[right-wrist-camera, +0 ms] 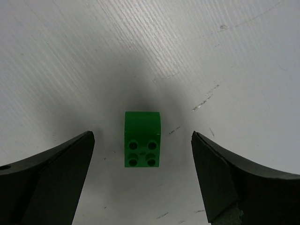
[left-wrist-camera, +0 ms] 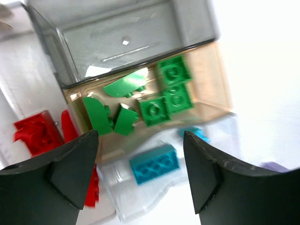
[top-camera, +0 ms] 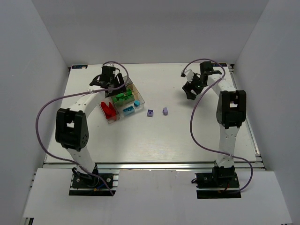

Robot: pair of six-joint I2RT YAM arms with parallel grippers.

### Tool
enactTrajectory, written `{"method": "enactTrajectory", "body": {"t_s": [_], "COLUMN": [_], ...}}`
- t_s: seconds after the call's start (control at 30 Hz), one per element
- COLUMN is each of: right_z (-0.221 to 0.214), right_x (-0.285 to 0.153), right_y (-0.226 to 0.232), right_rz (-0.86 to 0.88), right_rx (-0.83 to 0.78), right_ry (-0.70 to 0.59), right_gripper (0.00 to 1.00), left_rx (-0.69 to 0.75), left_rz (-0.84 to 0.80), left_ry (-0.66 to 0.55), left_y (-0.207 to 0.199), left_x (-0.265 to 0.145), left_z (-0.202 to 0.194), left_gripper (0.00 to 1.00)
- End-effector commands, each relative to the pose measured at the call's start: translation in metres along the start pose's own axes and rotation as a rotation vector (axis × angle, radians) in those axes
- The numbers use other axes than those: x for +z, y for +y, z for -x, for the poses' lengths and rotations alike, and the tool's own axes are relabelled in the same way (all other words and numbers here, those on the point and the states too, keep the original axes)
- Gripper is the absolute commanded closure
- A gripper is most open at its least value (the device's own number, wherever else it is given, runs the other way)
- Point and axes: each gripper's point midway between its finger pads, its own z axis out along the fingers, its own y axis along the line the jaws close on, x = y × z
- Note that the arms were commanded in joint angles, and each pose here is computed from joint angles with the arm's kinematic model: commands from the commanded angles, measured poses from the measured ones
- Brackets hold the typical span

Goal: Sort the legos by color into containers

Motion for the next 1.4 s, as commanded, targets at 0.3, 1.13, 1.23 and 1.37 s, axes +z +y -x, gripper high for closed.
{"method": "enactTrajectory", "body": {"t_s": [0.3, 1.13, 1.23, 1.37], "right_z": [-0.028, 0.337, 0.356, 0.356], "right_x": [0.014, 0.025, 0.040, 0.064], "right_y": [-0.007, 0.192, 0.205, 0.216], "right_rz": [-0.036, 0.308, 0.251, 0.201], "right_rx": [-0.012, -0.081, -0.081, -0.083], "right_ry": [0.133, -0.692, -0.752, -0.737], "right_gripper": [0.42, 1.00, 1.00, 0.89], "left_rx": [-0.126, -0.315, -0.319, -0.319], "left_rz": [-0.268, -0.306, -0.308, -0.320], "left_ry": [-0.356, -0.437, -0.435, -0.424], "left_y": [-0.015, 0.032, 0.035, 0.036], "left_x": [-0.142, -0.202, -0.208, -0.212], "left_z": [0.035, -0.042, -0.048, -0.056], "left_gripper": [0.23, 0.14, 0.13, 0.13]}}
